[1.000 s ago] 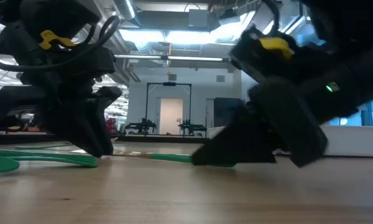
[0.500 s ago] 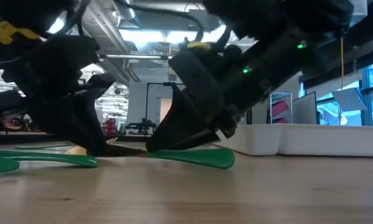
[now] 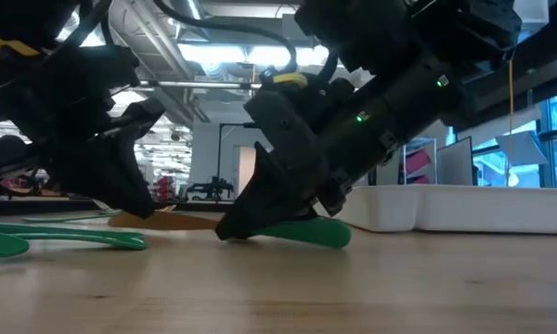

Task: Sort silverware
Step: Put the green knife into the silverware tray

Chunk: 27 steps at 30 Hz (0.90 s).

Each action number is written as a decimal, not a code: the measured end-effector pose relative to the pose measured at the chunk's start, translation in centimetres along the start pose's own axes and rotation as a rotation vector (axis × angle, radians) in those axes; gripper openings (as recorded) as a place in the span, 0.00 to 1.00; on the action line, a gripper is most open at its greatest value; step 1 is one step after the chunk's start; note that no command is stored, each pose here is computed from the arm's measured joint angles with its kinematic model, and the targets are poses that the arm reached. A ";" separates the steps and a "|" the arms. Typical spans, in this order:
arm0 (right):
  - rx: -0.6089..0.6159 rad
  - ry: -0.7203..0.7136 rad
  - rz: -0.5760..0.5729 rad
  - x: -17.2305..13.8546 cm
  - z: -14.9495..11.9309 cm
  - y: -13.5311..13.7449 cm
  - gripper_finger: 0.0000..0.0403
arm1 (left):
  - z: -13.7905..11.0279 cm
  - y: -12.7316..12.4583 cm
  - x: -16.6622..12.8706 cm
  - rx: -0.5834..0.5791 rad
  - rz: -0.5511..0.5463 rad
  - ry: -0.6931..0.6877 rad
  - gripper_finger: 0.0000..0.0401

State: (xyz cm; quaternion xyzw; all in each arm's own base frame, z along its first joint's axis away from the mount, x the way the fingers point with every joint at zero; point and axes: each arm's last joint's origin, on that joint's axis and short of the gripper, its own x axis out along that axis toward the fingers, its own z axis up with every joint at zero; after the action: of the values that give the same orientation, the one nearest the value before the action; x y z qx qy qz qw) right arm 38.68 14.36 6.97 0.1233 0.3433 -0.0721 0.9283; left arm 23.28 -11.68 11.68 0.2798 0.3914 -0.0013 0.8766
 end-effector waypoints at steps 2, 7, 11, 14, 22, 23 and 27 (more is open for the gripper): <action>-0.012 -0.001 -0.020 -0.1 -0.4 0.3 0.15 | 0.0 0.0 0.0 -0.024 0.000 -0.001 0.01; -0.036 -0.023 -0.059 -0.4 -1.0 1.1 0.03 | 0.1 0.0 0.0 -0.091 -0.001 -0.006 0.08; -0.035 -0.043 -0.075 -0.6 -1.3 1.5 0.06 | 0.2 0.0 -0.3 -0.149 -0.002 -0.013 0.18; -0.048 -0.070 -0.095 -1.3 -1.5 2.2 0.03 | 0.4 0.5 -0.9 -0.229 -0.001 -0.025 0.25; -0.062 -0.043 -0.217 -6.5 -1.6 4.2 0.03 | -0.1 1.2 -2.5 -0.431 0.081 0.014 0.26; -0.054 -0.047 -0.240 -7.5 -1.4 4.4 0.03 | -0.2 1.1 -2.6 -0.437 0.090 0.017 0.26; -0.028 -0.110 -0.327 -12.0 -0.9 5.1 0.03 | -0.2 0.8 -2.9 -0.444 0.108 0.001 0.23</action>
State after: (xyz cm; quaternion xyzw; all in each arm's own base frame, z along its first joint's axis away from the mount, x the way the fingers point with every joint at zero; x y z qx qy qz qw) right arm 30.18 20.13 15.12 0.0488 0.3083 -0.2242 0.9232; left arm 21.32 -11.59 13.96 0.1007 0.3670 0.1320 0.9153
